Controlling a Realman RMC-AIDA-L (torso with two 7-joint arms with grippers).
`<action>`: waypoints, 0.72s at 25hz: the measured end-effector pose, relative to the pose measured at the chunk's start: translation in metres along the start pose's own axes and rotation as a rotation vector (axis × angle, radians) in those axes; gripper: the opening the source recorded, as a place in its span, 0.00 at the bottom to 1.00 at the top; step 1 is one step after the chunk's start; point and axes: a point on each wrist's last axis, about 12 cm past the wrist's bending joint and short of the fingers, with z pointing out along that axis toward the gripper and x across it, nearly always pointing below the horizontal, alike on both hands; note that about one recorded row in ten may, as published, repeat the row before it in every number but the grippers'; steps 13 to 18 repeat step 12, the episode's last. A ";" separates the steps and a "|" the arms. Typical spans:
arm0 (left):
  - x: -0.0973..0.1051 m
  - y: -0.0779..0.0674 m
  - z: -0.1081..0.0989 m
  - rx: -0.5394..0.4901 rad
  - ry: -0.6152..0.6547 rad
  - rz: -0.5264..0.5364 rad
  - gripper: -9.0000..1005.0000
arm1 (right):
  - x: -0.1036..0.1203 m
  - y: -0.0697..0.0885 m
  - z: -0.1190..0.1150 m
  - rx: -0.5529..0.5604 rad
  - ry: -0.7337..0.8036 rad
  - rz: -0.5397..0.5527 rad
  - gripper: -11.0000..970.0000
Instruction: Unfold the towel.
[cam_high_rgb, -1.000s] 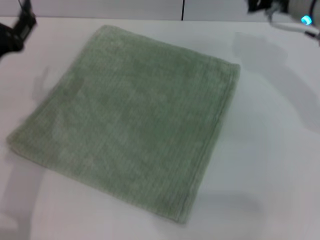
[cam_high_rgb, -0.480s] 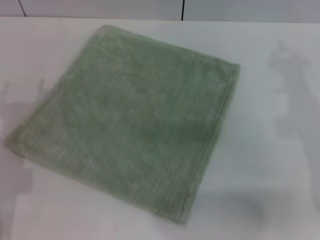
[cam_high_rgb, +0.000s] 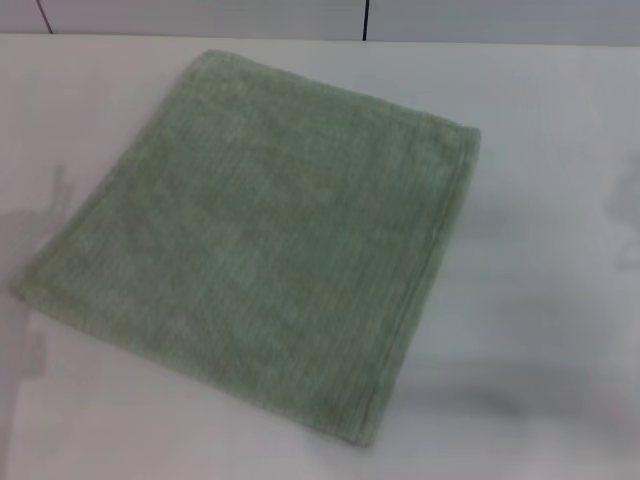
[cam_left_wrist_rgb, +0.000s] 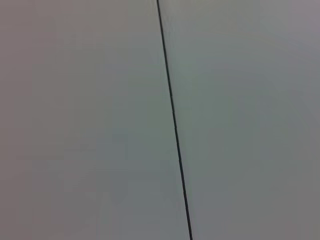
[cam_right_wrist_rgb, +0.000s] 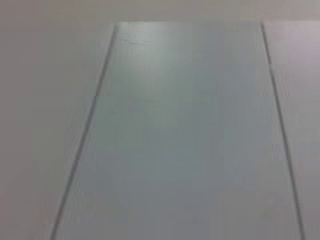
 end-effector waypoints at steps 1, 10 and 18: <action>0.000 0.000 0.000 0.000 0.000 0.000 0.85 | 0.001 -0.003 -0.003 0.009 0.011 -0.007 0.05; 0.010 0.002 0.003 0.010 0.033 -0.038 0.85 | 0.001 -0.009 -0.014 0.020 0.029 -0.026 0.05; 0.010 0.002 0.003 0.010 0.033 -0.038 0.85 | 0.002 -0.009 -0.014 0.018 0.033 -0.028 0.24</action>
